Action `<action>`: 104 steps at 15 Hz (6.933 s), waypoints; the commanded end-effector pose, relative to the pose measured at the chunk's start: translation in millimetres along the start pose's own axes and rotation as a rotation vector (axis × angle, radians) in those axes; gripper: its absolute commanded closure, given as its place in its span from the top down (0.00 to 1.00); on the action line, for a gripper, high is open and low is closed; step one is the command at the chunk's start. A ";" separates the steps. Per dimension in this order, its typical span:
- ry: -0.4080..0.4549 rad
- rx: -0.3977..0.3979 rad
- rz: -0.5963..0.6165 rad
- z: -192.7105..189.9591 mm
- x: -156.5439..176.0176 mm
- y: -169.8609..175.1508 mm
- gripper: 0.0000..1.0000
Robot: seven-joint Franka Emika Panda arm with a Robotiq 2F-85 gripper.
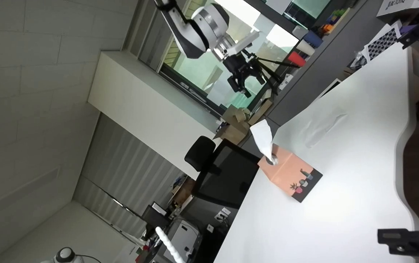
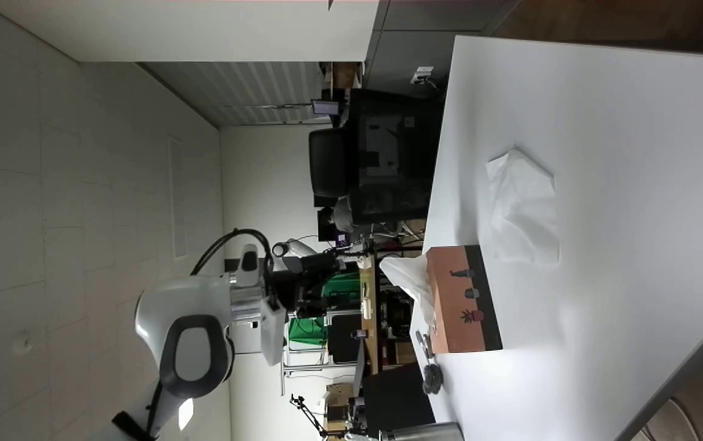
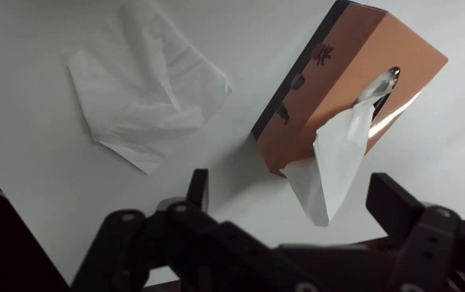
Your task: Take a piece of tissue from the tissue box and put it on the table
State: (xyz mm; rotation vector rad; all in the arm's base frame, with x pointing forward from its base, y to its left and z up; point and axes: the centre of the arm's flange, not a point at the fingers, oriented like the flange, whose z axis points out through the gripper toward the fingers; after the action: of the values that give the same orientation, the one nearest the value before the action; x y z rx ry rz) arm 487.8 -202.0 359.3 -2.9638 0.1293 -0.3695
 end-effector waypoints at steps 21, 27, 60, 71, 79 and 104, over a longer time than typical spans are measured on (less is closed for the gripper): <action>-0.311 0.532 0.063 192.6 101.5 -17.0 0.31; -0.292 0.478 0.035 184.0 97.8 -20.1 0.00; -0.248 -0.723 -0.300 162.0 77.3 128.0 0.00; -0.130 -0.678 -0.295 -9.9 146.0 45.6 0.00; -0.130 -0.643 -0.304 -74.0 153.9 27.9 0.00; -0.398 -0.513 0.026 171.0 35.7 175.9 0.40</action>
State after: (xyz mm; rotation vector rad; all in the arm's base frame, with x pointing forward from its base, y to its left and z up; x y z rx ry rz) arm 549.8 -365.2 158.5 -3.4355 0.1853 0.3456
